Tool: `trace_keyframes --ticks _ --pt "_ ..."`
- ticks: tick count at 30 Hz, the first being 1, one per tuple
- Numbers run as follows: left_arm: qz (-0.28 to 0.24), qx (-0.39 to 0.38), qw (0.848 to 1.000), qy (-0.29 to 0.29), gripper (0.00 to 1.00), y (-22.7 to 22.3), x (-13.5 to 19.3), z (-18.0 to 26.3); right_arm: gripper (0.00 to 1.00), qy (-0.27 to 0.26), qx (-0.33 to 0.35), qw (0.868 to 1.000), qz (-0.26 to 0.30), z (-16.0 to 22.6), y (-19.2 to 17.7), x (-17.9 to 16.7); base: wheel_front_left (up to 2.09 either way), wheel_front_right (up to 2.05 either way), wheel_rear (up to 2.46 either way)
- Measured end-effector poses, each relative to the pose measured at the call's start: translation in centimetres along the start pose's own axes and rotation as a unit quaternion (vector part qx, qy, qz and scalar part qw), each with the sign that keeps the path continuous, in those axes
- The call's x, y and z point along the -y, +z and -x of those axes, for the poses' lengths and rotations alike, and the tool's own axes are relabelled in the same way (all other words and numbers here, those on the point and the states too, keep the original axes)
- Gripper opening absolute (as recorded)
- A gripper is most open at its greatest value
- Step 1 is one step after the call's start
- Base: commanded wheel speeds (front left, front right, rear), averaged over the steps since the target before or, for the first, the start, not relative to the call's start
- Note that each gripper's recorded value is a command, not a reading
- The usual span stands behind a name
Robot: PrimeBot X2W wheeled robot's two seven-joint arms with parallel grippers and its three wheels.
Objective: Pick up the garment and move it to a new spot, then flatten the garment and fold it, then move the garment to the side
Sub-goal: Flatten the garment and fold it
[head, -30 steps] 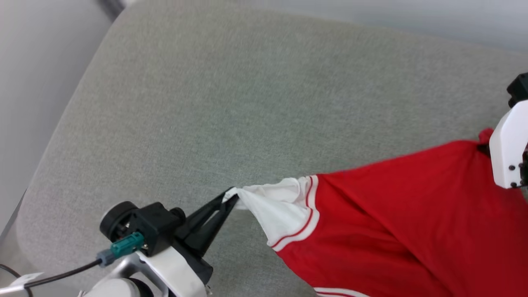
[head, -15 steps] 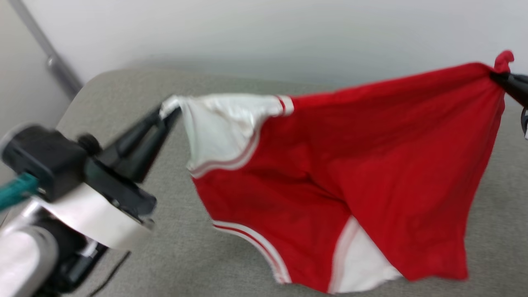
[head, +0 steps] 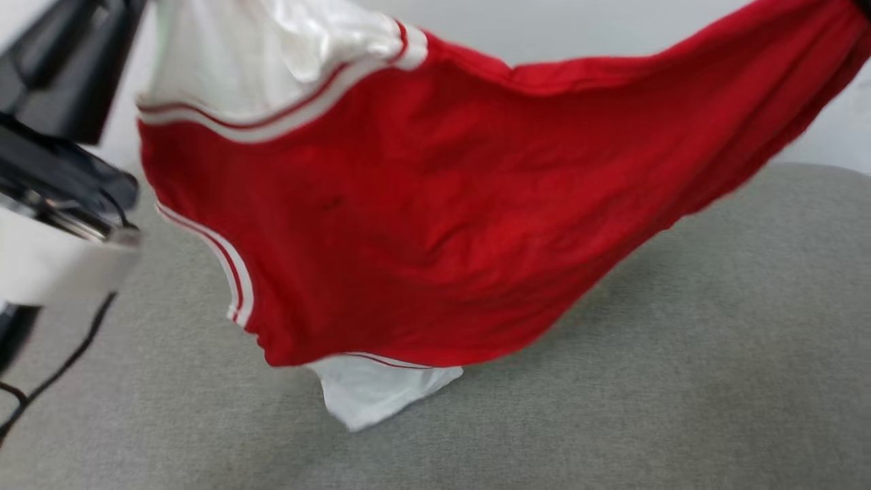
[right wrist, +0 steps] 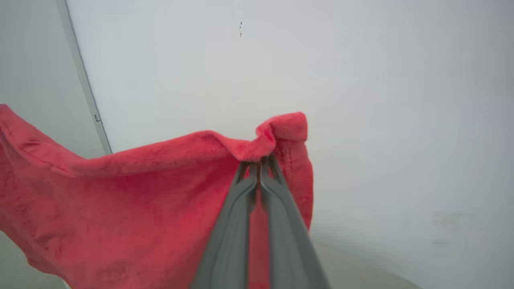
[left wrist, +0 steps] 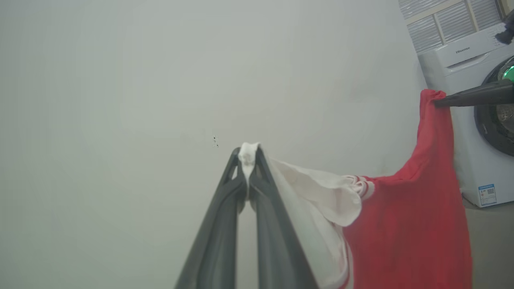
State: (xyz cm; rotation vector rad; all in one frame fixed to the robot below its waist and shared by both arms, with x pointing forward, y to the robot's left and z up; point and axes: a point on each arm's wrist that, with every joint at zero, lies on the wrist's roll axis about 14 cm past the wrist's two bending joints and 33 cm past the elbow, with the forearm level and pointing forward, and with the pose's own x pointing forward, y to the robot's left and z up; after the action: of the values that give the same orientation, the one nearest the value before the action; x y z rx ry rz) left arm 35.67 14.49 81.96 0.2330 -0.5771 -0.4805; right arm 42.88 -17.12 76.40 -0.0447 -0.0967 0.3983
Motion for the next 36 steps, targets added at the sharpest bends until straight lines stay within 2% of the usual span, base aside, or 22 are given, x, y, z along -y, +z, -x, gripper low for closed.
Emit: trace_keyframes --ticks 7,11,14,20,29,36 --pt "-0.024 0.054 0.998 0.002 0.00 2.8 -1.4 -2.9 0.00 -0.022 0.082 0.996 0.027 2.0 4.0 0.3 0.00 0.00 0.00" --pt "-0.025 0.064 0.998 -0.001 0.00 2.9 -2.0 -4.5 0.00 -0.034 0.100 0.994 0.032 2.1 4.5 1.0 0.00 0.00 0.00" --pt "-0.031 0.067 0.997 -0.001 0.00 2.4 -2.8 -5.7 0.00 -0.046 0.107 0.992 0.040 1.7 4.6 2.0 0.00 0.00 0.00" --pt "-0.020 0.044 0.999 -0.008 0.00 -1.4 -3.9 -8.7 0.00 -0.072 0.123 0.989 0.050 0.0 4.4 4.4 0.00 0.00 0.00" --pt "-0.008 0.011 1.000 0.016 0.00 -9.6 -8.4 -14.7 0.00 -0.105 0.128 0.984 0.062 -7.0 1.5 8.7 0.00 0.00 0.00" --pt "-0.001 0.049 0.996 0.068 0.00 -13.4 -12.3 -19.4 0.00 -0.110 0.160 0.978 0.082 -14.1 -1.0 10.5 0.00 0.00 0.00"
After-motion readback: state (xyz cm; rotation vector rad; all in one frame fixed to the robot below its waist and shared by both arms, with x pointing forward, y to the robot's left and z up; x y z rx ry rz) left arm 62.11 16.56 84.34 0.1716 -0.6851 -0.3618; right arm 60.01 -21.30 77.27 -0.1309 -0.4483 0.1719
